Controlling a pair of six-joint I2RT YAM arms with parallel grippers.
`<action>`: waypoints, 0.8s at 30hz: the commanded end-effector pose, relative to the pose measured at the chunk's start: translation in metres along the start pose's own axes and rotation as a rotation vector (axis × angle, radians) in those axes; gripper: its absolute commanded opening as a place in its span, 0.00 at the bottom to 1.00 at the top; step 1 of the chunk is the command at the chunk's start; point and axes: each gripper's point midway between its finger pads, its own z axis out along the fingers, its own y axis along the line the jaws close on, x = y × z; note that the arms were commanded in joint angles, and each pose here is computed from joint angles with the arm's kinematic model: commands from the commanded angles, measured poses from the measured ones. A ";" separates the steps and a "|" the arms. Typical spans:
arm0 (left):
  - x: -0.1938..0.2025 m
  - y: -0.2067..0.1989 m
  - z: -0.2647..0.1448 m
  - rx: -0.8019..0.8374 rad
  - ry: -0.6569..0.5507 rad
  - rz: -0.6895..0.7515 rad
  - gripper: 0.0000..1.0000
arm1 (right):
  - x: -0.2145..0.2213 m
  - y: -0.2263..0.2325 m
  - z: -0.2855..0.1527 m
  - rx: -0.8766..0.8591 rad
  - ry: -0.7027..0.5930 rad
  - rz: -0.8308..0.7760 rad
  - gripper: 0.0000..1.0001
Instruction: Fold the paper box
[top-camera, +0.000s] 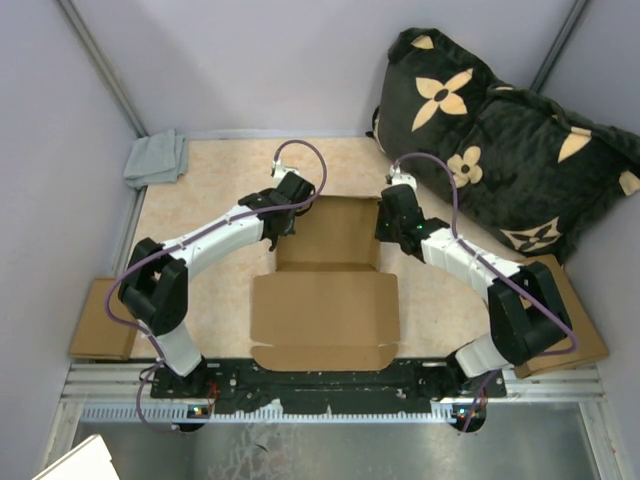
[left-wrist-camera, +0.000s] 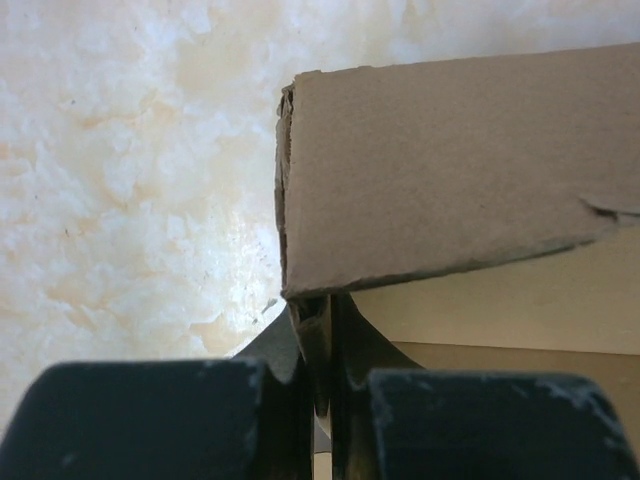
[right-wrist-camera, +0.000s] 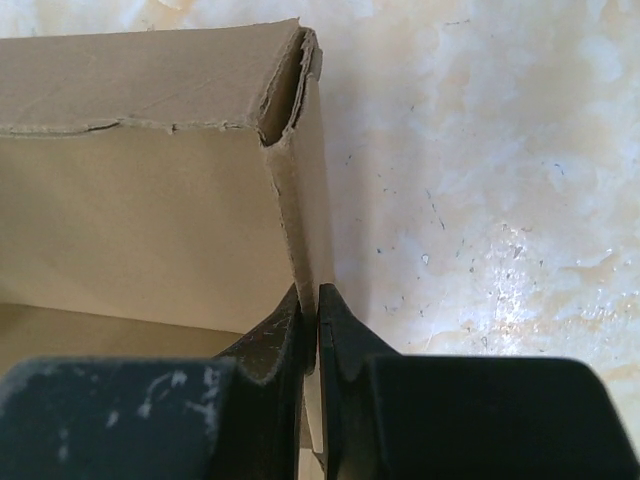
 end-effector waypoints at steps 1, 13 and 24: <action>0.021 0.011 -0.005 -0.073 0.078 0.048 0.00 | -0.014 0.022 -0.004 -0.031 0.038 0.056 0.08; 0.012 -0.013 -0.030 0.148 0.167 -0.086 0.50 | -0.034 0.028 -0.009 0.031 0.109 0.062 0.36; -0.018 0.038 -0.071 0.104 0.084 -0.114 0.55 | -0.094 0.017 -0.034 0.052 0.037 0.004 0.49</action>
